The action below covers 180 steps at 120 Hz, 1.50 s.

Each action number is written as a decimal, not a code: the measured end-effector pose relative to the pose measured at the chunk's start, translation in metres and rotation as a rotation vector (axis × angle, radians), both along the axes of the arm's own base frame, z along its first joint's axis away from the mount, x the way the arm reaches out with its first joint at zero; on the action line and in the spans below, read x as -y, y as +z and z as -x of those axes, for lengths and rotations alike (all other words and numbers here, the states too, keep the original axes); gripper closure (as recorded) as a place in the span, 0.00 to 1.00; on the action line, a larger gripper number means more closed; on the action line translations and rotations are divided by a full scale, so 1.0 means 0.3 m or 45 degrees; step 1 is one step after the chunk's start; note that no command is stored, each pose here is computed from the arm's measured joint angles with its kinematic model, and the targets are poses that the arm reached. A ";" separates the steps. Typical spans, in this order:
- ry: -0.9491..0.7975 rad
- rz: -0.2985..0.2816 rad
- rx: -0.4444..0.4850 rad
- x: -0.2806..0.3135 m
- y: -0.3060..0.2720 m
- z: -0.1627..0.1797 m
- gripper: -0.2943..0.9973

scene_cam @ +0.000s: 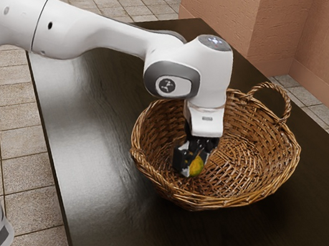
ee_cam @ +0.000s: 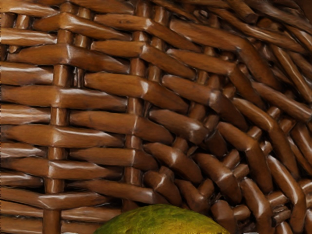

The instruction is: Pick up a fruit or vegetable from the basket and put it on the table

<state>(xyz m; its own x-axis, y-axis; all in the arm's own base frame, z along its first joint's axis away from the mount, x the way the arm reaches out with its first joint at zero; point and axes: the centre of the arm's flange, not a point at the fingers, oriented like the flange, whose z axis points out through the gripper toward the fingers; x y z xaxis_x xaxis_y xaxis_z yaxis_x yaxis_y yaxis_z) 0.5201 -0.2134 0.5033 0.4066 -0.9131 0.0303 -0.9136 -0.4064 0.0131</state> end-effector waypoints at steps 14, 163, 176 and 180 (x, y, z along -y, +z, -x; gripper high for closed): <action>0.022 -0.001 0.008 -0.002 0.005 -0.002 0.48; 0.944 -0.016 0.284 -1.198 0.460 -0.065 0.49; 0.932 -0.015 0.275 -1.177 0.450 -0.074 0.45; 0.930 -0.014 0.267 -1.173 0.442 -0.079 0.43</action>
